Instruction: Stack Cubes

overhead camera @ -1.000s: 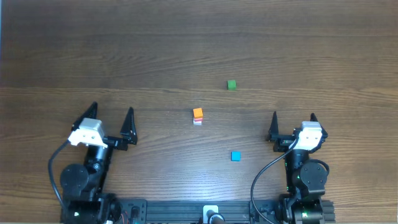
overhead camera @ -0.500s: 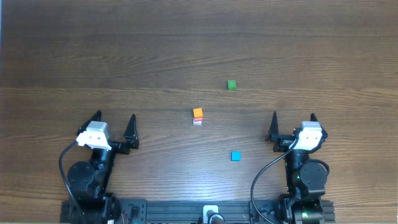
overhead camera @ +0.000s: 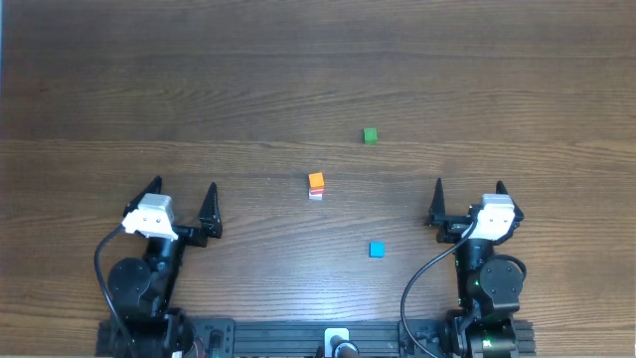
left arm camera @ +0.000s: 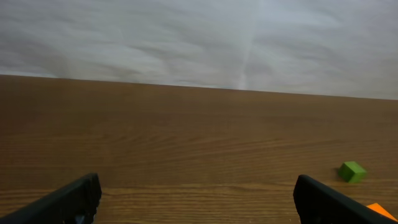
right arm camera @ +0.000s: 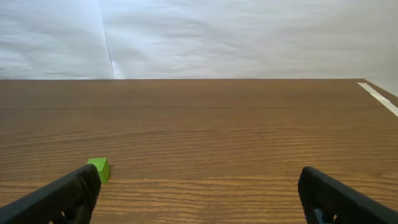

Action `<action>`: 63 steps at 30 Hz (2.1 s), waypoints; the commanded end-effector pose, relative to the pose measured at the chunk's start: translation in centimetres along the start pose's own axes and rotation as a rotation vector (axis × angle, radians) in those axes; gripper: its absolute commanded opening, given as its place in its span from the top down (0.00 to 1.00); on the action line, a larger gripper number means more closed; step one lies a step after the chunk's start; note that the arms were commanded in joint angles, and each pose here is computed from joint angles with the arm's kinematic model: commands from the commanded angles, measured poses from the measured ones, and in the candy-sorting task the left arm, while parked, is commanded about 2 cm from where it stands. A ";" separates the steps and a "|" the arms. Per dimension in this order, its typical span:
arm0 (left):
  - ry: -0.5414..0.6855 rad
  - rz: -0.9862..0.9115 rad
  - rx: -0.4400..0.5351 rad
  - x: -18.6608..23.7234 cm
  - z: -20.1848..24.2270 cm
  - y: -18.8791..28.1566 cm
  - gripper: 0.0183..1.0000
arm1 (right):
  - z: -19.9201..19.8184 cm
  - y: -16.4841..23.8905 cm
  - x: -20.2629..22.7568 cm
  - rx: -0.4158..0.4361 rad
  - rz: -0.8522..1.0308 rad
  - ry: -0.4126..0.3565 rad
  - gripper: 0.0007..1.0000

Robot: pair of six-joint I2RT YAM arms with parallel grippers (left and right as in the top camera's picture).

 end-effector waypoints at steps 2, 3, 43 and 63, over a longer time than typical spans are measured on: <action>-0.015 -0.006 0.008 0.1 0.0 0.0 0.00 | 0.0 0.0 0.2 -0.002 -0.001 0.000 0.01; -0.015 -0.006 0.008 0.1 0.0 0.0 0.00 | 0.0 0.0 0.2 -0.002 -0.001 0.000 0.01; -0.015 -0.006 0.008 0.1 0.0 0.0 0.00 | 9.3 -14.7 -14.1 -0.317 0.638 -0.235 0.01; -0.015 -0.006 0.008 0.1 0.0 0.0 0.00 | 15.0 -22.2 0.3 0.026 1.220 0.042 0.01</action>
Point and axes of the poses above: each gripper's point midway between its finger pads, its own y axis back along the fingers, its own z axis along the line the jaws close on, x = y × z, the point moved 9 cm from there along y, back along the fingers, and after that the axes turned 7 degrees about -y, right-handed, at the moved point
